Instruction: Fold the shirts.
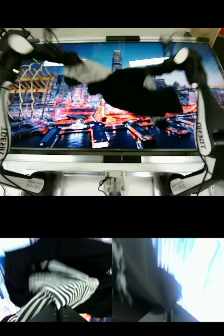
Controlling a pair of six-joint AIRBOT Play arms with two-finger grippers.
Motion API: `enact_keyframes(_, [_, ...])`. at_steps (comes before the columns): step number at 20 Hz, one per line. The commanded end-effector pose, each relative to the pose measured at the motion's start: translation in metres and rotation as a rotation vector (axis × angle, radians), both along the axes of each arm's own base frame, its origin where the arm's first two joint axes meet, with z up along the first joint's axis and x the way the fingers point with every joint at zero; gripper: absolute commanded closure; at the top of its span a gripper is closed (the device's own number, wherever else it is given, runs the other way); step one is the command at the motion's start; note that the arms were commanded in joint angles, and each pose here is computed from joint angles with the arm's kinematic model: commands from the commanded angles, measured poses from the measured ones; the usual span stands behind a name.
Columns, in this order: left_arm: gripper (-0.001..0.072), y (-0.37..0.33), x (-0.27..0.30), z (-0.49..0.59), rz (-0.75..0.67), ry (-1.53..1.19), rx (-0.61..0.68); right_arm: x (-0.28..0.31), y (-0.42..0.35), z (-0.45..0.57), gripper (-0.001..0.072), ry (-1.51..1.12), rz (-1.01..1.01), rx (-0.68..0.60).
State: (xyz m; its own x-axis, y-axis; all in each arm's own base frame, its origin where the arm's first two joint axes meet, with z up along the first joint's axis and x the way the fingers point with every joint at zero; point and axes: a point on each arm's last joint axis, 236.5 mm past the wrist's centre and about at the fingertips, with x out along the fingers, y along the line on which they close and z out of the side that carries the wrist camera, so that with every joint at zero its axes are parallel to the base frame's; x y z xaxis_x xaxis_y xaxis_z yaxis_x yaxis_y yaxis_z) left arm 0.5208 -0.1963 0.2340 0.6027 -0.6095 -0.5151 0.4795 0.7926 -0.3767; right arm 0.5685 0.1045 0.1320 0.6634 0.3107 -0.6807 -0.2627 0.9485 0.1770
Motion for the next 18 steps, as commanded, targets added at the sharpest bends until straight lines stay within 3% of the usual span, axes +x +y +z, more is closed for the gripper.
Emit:
enact_keyframes(1, [0.065, 0.056, -0.024, 0.231, 0.171, -0.52, -0.314, 0.004, -0.031, 0.281, 0.0649, -0.804, -0.149, 0.087])
enact_keyframes(3, [0.065, 0.096, -0.069, 0.303, 0.292, -0.698, -0.472, -0.054, -0.04, 0.369, 0.0649, -1.008, -0.172, 0.12])
enact_keyframes(6, [0.065, 0.101, -0.128, 0.305, 0.279, -0.732, -0.375, -0.111, -0.039, 0.351, 0.0649, -0.809, -0.108, -0.002])
enact_keyframes(8, [0.0651, 0.082, -0.143, 0.243, 0.186, -0.546, -0.197, -0.138, -0.04, 0.264, 0.065, -0.443, -0.073, -0.07])
enact_keyframes(10, [0.0652, 0.084, -0.145, 0.134, 0.173, -0.173, -0.047, -0.172, -0.04, 0.155, 0.065, -0.06, -0.03, -0.119])
enact_keyframes(13, [0.0652, 0.102, -0.169, -0.042, 0.178, 0.286, 0.217, -0.224, -0.062, 0.015, 0.065, 0.277, -0.07, -0.199])
enact_keyframes(15, [0.0652, 0.089, -0.196, -0.136, 0.146, 0.488, 0.244, -0.273, -0.078, -0.076, 0.0649, 0.467, -0.111, -0.245])
enact_keyframes(18, [0.0652, 0.042, -0.243, -0.222, 0.055, 0.667, 0.177, -0.351, -0.093, -0.176, 0.0645, 0.73, -0.112, -0.312])
